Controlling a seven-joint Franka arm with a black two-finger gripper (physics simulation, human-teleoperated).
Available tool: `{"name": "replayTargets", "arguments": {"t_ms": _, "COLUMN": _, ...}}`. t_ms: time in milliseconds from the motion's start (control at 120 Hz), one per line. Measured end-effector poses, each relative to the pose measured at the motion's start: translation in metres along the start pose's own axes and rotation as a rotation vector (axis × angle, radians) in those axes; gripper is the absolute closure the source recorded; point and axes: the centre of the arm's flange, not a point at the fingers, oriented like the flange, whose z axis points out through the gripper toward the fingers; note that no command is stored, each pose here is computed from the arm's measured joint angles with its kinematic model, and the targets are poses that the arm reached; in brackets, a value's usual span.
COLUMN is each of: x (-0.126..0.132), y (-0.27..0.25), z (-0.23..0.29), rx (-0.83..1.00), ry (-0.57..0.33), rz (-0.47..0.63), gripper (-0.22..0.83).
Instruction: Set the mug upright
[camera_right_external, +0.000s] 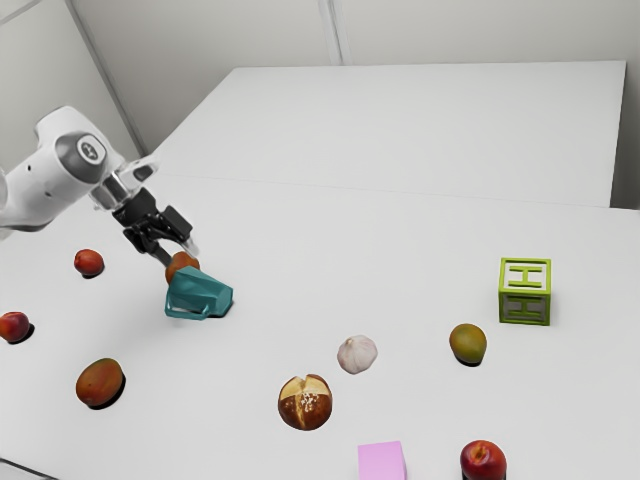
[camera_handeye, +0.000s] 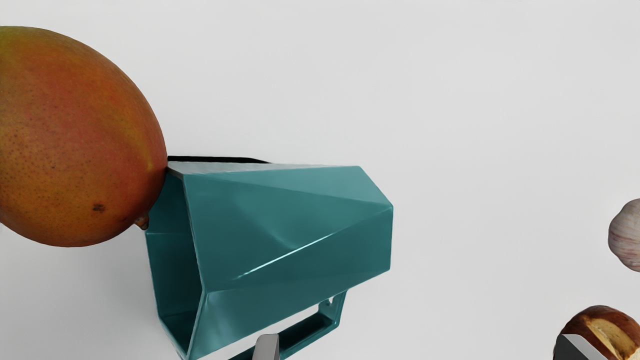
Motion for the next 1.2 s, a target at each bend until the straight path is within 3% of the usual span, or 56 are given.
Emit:
{"name": "replayTargets", "arguments": {"t_ms": 558, "x": 0.008, "y": -0.063, "z": 0.021, "rx": -0.013, "ry": 0.061, "rz": 0.16, "gripper": 0.0}}
{"name": "replayTargets", "arguments": {"t_ms": 1117, "x": 0.002, "y": -0.071, "z": 0.05, "rx": -0.137, "ry": 0.031, "rz": 0.189, "gripper": 0.0}}
{"name": "replayTargets", "arguments": {"t_ms": 1200, "x": 0.001, "y": -0.068, "z": 0.053, "rx": -0.171, "ry": 0.023, "rz": 0.189, "gripper": 0.05}}
